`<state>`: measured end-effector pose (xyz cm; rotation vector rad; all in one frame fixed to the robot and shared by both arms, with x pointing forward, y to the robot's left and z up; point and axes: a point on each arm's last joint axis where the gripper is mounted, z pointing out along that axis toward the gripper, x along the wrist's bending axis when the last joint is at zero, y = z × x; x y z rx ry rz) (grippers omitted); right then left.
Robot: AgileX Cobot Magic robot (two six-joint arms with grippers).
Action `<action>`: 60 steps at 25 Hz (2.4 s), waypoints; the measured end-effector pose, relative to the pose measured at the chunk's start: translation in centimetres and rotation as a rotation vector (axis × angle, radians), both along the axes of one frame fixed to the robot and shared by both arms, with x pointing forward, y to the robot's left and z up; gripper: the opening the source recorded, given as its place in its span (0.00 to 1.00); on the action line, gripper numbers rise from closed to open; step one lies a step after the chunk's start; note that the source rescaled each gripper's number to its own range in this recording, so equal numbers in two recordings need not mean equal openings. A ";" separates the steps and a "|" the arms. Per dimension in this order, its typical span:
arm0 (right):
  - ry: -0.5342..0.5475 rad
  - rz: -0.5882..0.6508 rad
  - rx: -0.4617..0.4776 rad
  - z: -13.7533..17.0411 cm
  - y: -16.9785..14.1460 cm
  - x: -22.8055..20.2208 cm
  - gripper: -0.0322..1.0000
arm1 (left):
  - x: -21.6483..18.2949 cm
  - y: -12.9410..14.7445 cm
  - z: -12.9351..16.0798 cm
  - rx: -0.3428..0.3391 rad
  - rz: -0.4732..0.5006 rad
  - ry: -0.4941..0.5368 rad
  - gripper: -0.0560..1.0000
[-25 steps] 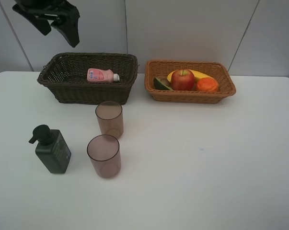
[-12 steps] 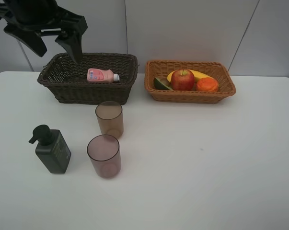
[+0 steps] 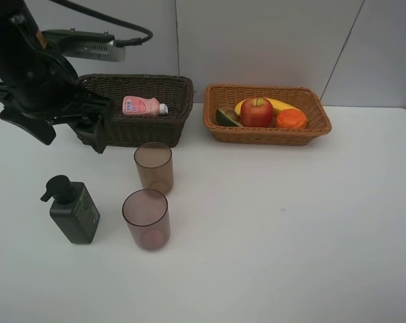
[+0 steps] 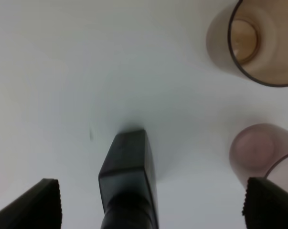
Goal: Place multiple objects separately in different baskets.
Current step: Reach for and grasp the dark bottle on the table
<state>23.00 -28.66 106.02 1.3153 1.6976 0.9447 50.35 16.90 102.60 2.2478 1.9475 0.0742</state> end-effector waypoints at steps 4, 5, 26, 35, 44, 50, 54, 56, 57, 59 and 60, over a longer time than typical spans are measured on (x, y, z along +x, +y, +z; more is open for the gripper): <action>0.000 0.000 0.000 0.0 0.0 0.0 0.98 | -0.9 0.1 -2.3 -0.025 0.019 0.028 1.00; 0.000 0.000 0.000 0.0 0.0 0.0 0.98 | -1.1 0.2 -2.8 -0.025 0.022 0.034 1.00; 0.000 0.000 0.000 0.0 0.0 0.0 0.98 | -4.1 2.6 -8.7 -0.017 0.108 0.080 1.00; 0.000 0.000 0.000 0.0 0.0 0.0 0.98 | -3.5 3.2 -10.0 -0.006 0.126 0.078 1.00; 0.000 0.000 0.000 0.0 0.0 0.0 0.98 | -3.2 3.1 -10.4 -0.009 0.111 0.067 1.00; 0.000 0.000 0.000 0.0 0.0 0.0 0.98 | -3.2 3.1 -10.4 -0.009 0.110 0.068 0.83; 0.000 0.000 0.000 0.0 0.0 0.0 0.98 | -3.2 3.0 -10.4 -0.018 0.116 0.067 0.55; 0.000 0.000 0.000 0.0 0.0 0.0 0.98 | -3.2 3.0 -10.4 -0.019 0.114 0.068 0.55; 0.000 0.000 0.000 0.0 0.0 0.0 0.98 | -3.2 3.0 -10.4 -0.018 0.108 0.067 0.55; 0.000 0.000 0.000 0.0 0.0 0.0 0.98 | -3.2 3.0 -10.4 -0.018 0.100 0.067 0.55; 0.000 0.000 0.000 0.0 0.0 0.0 0.98 | -3.2 3.0 -10.4 -0.018 0.098 0.066 0.55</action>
